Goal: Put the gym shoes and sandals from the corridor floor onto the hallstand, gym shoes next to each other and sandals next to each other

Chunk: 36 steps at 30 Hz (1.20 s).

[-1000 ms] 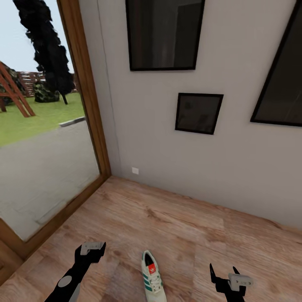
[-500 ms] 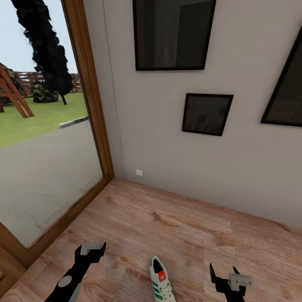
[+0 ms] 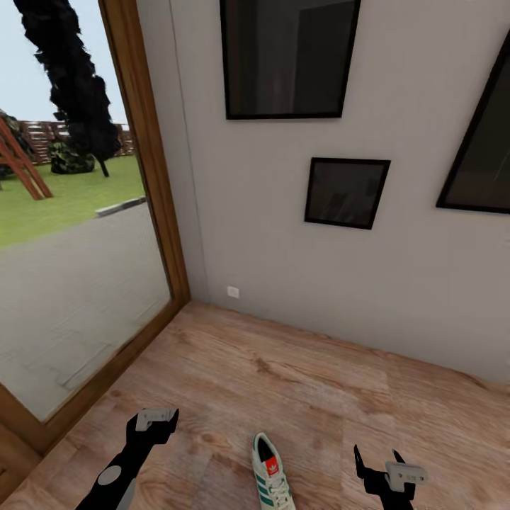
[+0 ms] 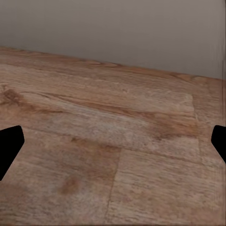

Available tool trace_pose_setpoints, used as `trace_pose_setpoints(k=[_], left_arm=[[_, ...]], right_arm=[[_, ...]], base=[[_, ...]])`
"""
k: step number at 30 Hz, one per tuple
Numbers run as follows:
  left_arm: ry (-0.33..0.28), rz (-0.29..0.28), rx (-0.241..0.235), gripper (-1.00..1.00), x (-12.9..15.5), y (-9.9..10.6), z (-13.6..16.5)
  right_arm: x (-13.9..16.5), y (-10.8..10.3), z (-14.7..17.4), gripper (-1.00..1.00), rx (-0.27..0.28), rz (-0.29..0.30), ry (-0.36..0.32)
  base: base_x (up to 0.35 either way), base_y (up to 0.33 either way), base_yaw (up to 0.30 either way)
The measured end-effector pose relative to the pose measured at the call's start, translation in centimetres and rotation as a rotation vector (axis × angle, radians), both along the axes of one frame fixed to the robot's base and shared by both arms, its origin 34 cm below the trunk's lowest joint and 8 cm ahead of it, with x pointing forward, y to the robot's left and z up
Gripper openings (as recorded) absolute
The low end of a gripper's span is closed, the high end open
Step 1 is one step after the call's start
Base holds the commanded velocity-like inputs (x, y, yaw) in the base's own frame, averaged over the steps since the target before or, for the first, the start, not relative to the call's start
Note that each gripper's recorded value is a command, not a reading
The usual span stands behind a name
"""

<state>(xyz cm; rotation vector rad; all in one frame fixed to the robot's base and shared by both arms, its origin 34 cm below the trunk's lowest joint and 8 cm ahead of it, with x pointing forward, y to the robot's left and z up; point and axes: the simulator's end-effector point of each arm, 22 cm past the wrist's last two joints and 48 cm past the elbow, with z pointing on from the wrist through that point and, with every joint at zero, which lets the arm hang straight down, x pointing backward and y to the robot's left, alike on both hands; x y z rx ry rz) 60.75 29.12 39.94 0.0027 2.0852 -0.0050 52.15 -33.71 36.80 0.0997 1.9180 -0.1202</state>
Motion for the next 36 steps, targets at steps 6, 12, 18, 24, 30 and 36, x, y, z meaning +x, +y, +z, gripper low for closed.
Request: trace_pose_setpoints(k=[6, 12, 18, 24, 30, 36], left_arm=[[0.000, 0.000, 0.000, 1.00, 0.02, 0.00, 0.01], [0.000, 0.000, 0.000, 1.00, 0.01, 0.01, 0.01], [0.000, 0.000, 0.000, 1.00, 0.02, 0.01, 0.02], [0.000, 0.000, 0.000, 1.00, 0.01, 0.01, 0.01], [0.000, 0.000, 0.000, 1.00, 0.01, 0.01, 0.01], [-0.001, 0.000, 0.000, 1.00, 0.04, 0.00, 0.07]], right_arm=[[0.02, -0.01, 0.02, 1.00, 0.000, 0.000, -0.001], [0.03, 0.01, 0.03, 1.00, 0.000, 0.000, -0.001], [0.06, 0.06, 0.05, 1.00, 0.001, 0.000, -0.002], [0.06, 0.08, 0.06, 1.00, 0.001, 0.000, -0.003], [0.06, 0.02, 0.05, 1.00, 0.000, 0.000, -0.002], [0.03, -0.10, 0.07, 1.00, -0.001, 0.000, -0.001]], base=[[0.000, 0.000, -0.233], [0.000, 0.000, -0.145], [0.000, 0.000, -0.030], [0.000, 0.000, -0.006], [0.000, 0.000, 0.000], [0.000, 0.000, -0.138]])
